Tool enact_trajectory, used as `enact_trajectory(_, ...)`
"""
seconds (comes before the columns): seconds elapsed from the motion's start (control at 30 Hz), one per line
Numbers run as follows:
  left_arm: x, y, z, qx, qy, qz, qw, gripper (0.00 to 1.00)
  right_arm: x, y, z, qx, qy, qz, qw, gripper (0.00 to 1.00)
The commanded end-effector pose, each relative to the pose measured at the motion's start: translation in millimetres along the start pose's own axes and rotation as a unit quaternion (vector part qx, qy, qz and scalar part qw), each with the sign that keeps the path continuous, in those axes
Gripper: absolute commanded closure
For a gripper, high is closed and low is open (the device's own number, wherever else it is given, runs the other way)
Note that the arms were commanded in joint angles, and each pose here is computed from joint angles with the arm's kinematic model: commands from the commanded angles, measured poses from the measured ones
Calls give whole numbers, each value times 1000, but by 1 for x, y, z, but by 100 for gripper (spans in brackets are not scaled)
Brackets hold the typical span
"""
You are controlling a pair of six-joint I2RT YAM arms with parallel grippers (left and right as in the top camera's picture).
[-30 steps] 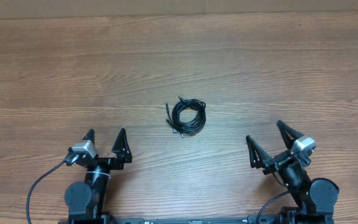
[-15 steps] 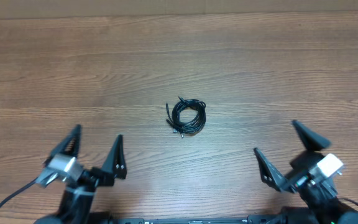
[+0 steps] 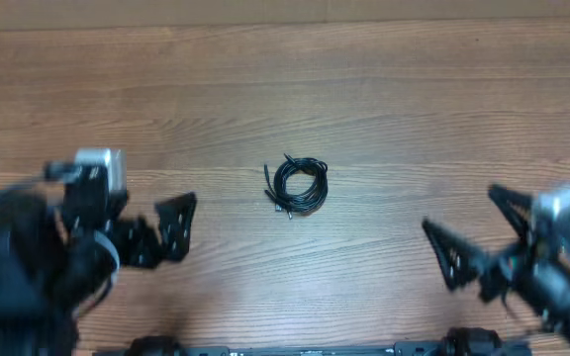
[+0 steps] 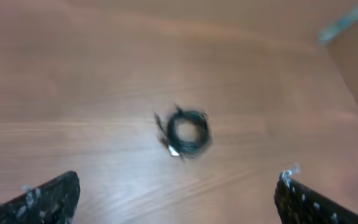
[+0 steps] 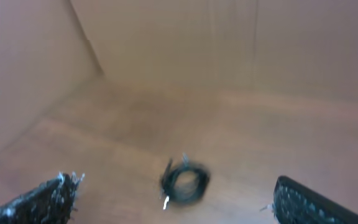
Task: Untangle cables
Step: 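Raise both grippers and move them toward the black cable coil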
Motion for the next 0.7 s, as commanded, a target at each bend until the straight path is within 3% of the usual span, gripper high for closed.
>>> enact_trajectory(0.0, -11, -22, 12, 92, 71, -16, 993, 0, -10, -11, 24, -53, 52, 65, 995, 0)
enact_trajectory(0.1, -16, -22, 33, 114, 123, -55, 984, 0, -3, -15, 47, -113, 101, 178, 972, 0)
enact_trajectory(0.2, -20, -13, 57, 103, 167, -93, 976, 0, 10, -28, 72, -133, 155, 235, 950, 0)
enact_trajectory(0.33, -21, -9, 88, 96, 211, -85, 969, 0, 30, -46, 104, -139, 220, 288, 922, 0)
enact_trajectory(0.67, 7, -5, 181, -7, 332, -35, 943, 0, 107, -55, 194, -67, 433, 298, 848, 0)
Point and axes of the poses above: each gripper's point midway between its finger pads, its own z axis out along the fingers, its own y axis along the line the jaws close on, x = y × z, the point moved 6 cm from there along -z, back along the fingers, and after that the axes turned 12 degrees about -z, right-handed, at the moved point
